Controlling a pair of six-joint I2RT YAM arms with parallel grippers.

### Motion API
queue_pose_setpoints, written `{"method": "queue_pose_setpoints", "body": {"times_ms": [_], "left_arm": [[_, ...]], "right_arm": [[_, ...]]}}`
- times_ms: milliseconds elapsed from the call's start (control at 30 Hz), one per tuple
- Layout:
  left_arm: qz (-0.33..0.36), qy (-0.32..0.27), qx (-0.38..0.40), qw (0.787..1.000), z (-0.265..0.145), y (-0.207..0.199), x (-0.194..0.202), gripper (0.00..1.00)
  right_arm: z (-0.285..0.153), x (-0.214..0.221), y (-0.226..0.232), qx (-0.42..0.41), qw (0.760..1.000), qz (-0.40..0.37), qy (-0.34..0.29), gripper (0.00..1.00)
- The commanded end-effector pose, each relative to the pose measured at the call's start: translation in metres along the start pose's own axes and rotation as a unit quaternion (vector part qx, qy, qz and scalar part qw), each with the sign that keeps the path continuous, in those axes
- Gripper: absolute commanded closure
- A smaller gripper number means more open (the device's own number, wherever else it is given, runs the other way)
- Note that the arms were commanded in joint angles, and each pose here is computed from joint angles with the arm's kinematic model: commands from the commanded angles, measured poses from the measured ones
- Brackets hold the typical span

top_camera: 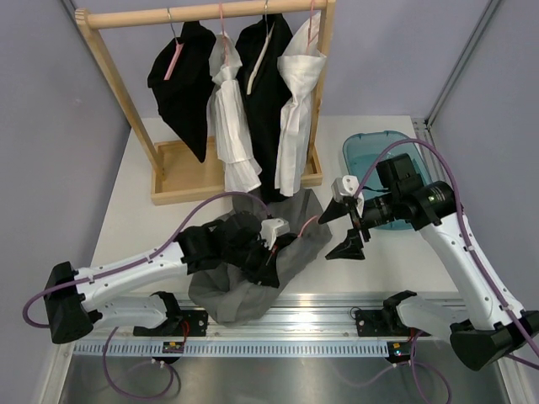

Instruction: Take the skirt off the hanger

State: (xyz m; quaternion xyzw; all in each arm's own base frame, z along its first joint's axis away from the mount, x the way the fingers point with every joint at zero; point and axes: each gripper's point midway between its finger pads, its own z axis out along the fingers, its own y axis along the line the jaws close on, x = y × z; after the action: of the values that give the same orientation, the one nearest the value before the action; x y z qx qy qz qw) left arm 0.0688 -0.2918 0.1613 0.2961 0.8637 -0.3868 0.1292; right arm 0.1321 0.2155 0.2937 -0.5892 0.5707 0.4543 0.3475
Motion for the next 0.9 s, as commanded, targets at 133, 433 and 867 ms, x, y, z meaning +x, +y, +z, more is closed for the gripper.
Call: {"method": "queue_pose_setpoints", "body": {"times_ms": [133, 433, 867], "left_arm": [[0.071, -0.005, 0.047, 0.996, 0.001, -0.031, -0.024, 1.00], [0.094, -0.006, 0.065, 0.993, -0.005, -0.044, -0.031, 1.00], [0.126, -0.009, 0.056, 0.990, -0.009, -0.044, -0.038, 1.00]], "right_arm": [[-0.026, -0.013, 0.008, 0.029, 0.979, -0.193, 0.055, 0.02], [-0.014, -0.007, -0.014, 0.014, 0.977, -0.206, 0.052, 0.12], [-0.014, -0.016, -0.035, -0.009, 0.976, -0.206, 0.076, 0.56]]}}
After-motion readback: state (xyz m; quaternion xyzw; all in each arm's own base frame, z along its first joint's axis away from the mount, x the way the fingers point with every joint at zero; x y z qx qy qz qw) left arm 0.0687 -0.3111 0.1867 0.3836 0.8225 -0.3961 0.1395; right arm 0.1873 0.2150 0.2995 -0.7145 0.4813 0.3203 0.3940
